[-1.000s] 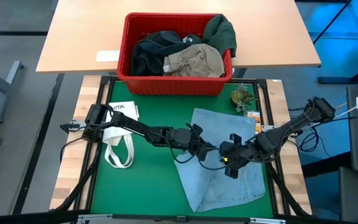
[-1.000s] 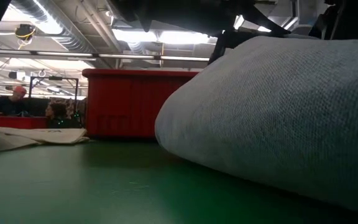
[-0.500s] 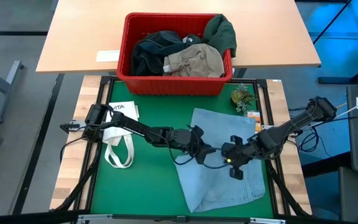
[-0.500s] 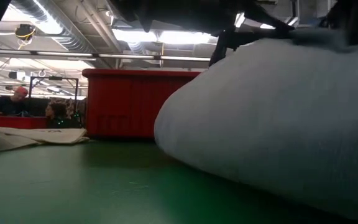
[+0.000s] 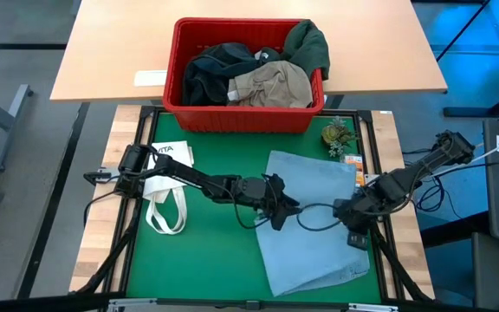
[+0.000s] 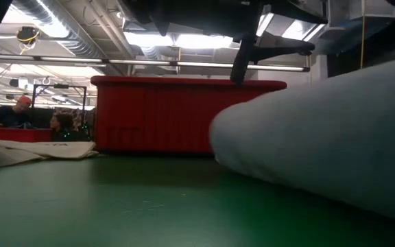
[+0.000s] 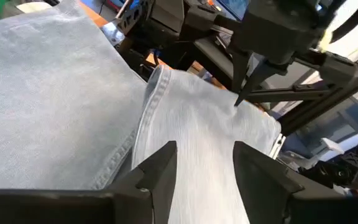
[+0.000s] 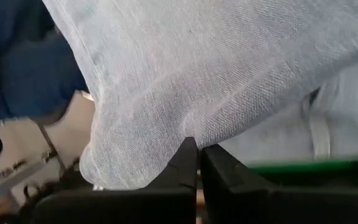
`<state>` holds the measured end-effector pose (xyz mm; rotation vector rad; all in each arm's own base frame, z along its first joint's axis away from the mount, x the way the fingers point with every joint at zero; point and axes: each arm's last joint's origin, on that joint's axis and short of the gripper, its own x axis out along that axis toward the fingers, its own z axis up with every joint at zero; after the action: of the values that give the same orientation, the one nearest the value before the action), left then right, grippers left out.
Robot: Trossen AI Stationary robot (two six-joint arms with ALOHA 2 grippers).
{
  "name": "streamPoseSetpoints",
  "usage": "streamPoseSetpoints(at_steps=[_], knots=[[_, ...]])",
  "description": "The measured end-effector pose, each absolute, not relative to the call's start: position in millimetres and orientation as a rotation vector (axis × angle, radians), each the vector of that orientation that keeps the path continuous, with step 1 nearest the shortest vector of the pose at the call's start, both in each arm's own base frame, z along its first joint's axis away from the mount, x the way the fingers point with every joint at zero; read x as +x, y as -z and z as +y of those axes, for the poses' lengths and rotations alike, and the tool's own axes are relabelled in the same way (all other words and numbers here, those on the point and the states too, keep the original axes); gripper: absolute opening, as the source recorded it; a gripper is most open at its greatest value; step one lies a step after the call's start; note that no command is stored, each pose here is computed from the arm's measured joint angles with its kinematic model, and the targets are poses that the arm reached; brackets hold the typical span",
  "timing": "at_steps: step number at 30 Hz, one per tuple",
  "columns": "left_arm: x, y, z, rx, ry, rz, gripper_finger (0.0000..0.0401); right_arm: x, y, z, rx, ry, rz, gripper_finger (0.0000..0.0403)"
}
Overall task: Fold Laundry from Bin
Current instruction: Fold the light blue jeans
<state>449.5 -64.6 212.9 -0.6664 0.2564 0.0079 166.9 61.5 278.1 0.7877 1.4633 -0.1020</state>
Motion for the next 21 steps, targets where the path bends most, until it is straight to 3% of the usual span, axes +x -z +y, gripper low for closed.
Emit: streamPoseSetpoints(at_steps=[7,21], knots=[[449.4,-212.8,-65.0,-0.665,-0.006,0.259,0.0156,150.5,-276.5,75.3,0.805,0.149,1.618,0.0004],[448.4,-212.6,-72.0,-0.581,0.026,0.265,0.0156,148.8,-275.1,79.1,0.753,0.267,1.550,0.0049]])
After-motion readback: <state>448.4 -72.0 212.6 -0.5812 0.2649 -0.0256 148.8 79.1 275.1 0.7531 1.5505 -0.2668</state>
